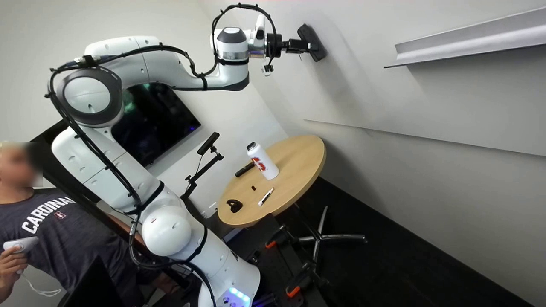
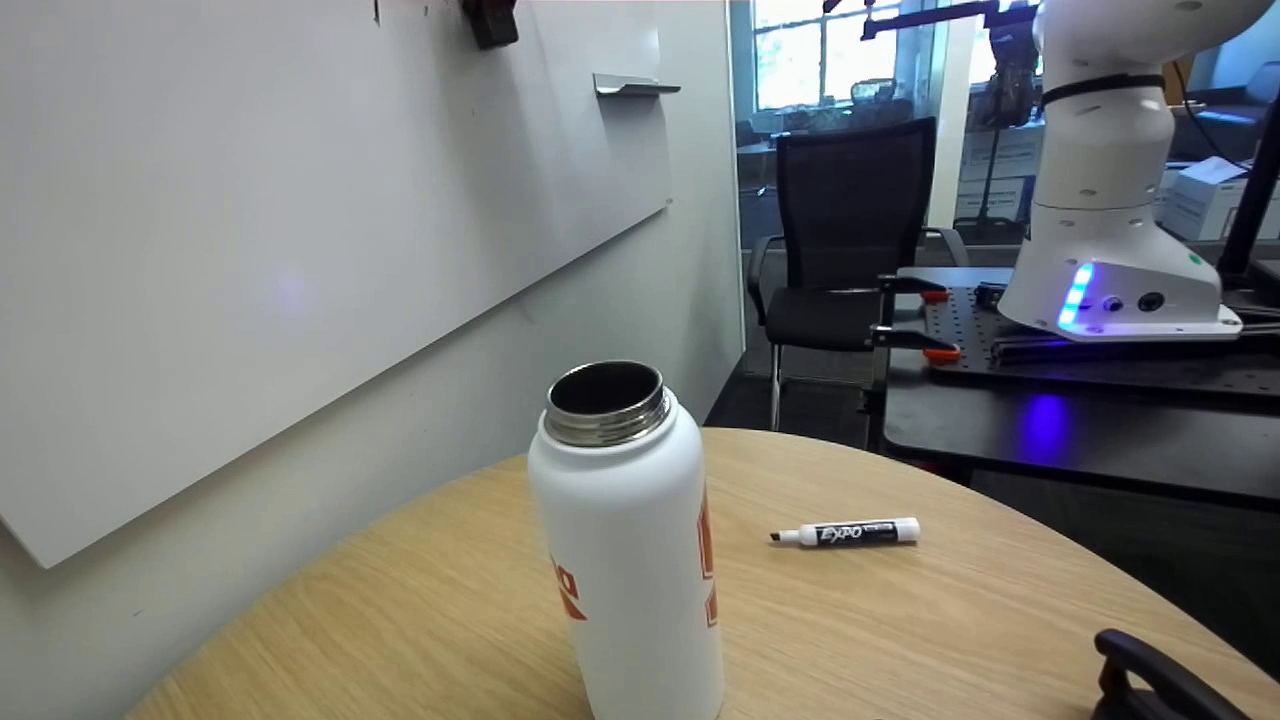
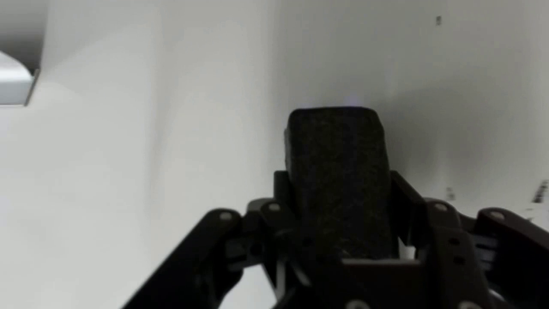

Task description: Pick up the eraser and rub it on the white board. Pick up the lid from the table and put it on the white bottle.

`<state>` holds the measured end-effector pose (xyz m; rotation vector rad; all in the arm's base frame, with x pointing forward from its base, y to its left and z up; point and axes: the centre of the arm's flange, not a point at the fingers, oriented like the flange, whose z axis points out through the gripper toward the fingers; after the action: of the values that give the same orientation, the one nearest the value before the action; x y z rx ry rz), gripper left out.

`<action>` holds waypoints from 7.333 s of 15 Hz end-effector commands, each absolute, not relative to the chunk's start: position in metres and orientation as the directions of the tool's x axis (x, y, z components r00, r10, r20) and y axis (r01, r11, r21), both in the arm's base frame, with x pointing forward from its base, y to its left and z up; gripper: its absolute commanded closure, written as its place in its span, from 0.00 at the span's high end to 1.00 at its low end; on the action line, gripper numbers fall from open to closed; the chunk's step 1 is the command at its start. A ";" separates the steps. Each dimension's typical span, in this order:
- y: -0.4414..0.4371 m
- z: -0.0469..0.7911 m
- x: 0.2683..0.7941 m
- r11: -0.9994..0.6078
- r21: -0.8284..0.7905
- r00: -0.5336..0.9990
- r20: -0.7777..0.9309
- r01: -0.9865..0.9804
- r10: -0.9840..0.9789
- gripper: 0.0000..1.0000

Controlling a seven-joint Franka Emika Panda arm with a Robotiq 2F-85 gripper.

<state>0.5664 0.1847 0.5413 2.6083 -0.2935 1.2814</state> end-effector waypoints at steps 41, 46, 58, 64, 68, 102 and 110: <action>0.425 0.312 0.423 -0.730 0.024 0.723 -0.162 0.683 0.671 0.31; 0.423 0.290 0.414 -0.728 0.020 0.720 -0.172 0.685 0.672 0.56; 0.441 0.187 0.444 -0.788 -0.028 0.733 -0.348 0.615 0.585 0.31; 0.448 0.151 0.425 -0.795 -0.073 0.708 -0.412 0.602 0.574 0.31; 0.448 0.164 0.405 -0.794 -0.033 0.710 -0.425 0.607 0.561 0.95; 0.476 0.264 0.107 0.099 0.131 -0.082 -0.131 0.986 0.988 1.00; 0.490 0.246 0.079 0.317 0.167 -0.316 -0.035 0.934 0.948 1.00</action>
<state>0.0791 0.4900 0.2457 1.7573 2.4447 0.1738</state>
